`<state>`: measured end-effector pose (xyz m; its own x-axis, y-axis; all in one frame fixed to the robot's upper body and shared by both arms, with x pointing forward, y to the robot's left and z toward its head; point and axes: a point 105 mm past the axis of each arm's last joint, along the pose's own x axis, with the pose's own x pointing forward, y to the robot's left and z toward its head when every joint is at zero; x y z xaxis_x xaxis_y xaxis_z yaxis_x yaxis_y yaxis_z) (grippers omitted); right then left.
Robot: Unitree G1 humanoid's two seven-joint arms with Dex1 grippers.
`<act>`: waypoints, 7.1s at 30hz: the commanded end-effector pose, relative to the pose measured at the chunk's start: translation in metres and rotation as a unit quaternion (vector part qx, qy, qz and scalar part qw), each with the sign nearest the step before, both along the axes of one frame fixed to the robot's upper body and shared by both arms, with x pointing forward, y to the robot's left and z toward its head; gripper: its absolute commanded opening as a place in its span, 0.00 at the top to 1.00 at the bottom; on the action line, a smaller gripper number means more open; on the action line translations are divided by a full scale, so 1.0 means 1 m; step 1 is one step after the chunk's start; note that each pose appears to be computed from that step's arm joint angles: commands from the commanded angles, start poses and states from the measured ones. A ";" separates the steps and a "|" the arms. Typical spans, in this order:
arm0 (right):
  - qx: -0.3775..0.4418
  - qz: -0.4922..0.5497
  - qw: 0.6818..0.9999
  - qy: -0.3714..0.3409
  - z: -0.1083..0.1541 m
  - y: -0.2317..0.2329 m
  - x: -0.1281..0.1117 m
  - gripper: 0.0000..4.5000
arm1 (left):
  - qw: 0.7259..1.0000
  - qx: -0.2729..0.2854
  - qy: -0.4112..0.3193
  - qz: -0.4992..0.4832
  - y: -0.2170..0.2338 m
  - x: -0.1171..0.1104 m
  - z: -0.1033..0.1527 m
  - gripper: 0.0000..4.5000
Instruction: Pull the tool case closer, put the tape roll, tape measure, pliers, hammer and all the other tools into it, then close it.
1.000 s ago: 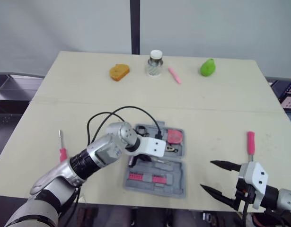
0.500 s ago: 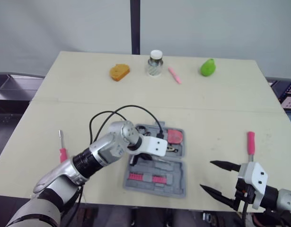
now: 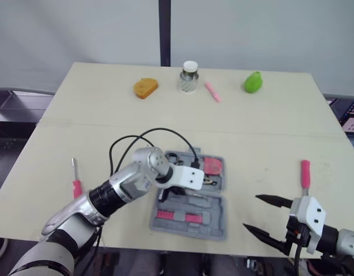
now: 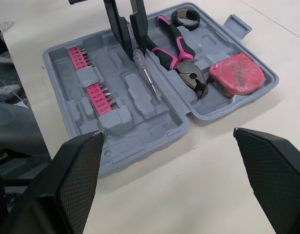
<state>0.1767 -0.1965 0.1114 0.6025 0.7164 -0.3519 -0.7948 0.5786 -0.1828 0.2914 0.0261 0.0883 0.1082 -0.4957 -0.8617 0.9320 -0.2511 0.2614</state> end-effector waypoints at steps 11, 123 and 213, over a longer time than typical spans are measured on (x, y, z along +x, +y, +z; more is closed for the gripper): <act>0.001 -0.002 1.000 -0.022 0.009 0.001 0.000 0.00 | 1.000 0.011 0.018 0.006 0.003 -0.008 -0.011 1.00; 0.004 -0.015 0.999 -0.033 0.016 -0.004 0.002 0.00 | 0.964 -0.237 0.075 0.092 0.036 -0.006 -0.058 0.97; 0.033 -0.002 0.999 0.016 -0.017 0.004 0.002 0.00 | 0.819 -0.473 -0.036 0.324 0.182 -0.110 0.016 0.01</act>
